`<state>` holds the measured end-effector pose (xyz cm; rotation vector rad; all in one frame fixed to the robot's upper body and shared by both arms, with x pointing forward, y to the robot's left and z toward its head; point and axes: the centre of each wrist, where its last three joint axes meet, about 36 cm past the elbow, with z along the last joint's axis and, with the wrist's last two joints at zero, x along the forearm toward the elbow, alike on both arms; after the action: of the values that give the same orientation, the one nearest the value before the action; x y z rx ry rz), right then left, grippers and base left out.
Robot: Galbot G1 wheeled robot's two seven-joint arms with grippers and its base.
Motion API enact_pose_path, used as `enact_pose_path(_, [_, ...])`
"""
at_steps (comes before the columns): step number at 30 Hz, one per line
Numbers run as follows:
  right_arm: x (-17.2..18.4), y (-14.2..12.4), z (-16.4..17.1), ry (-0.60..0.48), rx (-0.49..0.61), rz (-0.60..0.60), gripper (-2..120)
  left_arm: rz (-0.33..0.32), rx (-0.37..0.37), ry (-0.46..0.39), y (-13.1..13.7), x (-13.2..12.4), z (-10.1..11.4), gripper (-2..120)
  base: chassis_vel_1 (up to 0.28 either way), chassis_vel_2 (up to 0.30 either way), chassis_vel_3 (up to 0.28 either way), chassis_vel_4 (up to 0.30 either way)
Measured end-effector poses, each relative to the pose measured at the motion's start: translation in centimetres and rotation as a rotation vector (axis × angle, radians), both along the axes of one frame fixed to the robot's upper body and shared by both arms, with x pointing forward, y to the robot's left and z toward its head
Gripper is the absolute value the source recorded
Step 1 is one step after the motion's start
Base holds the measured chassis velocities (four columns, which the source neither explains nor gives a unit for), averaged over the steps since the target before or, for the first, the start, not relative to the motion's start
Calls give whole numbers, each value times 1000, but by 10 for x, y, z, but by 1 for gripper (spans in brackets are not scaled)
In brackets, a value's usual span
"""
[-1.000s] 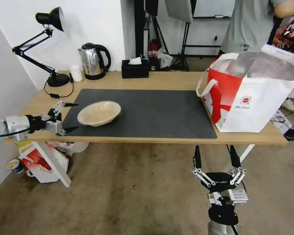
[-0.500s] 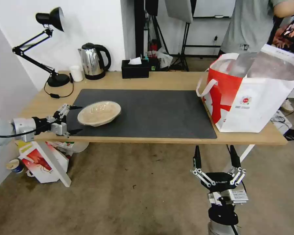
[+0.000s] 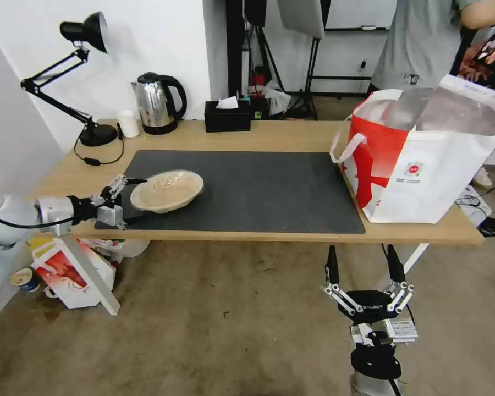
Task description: Pick up the trash from the table and place it into the takeout bag.
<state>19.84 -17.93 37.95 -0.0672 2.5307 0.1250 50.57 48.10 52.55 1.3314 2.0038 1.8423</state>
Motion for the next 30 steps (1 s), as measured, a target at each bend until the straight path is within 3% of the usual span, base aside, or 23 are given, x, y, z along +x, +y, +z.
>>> enact_pose_path(16, [0, 0, 0, 0, 0, 0, 100, 16, 23, 33, 7, 9, -5, 98, 0, 0, 0, 0])
enact_pose_path(30, [0, 0, 0, 0, 0, 0, 100, 15, 32, 41, 7, 13, -1, 52, 0, 0, 0, 0])
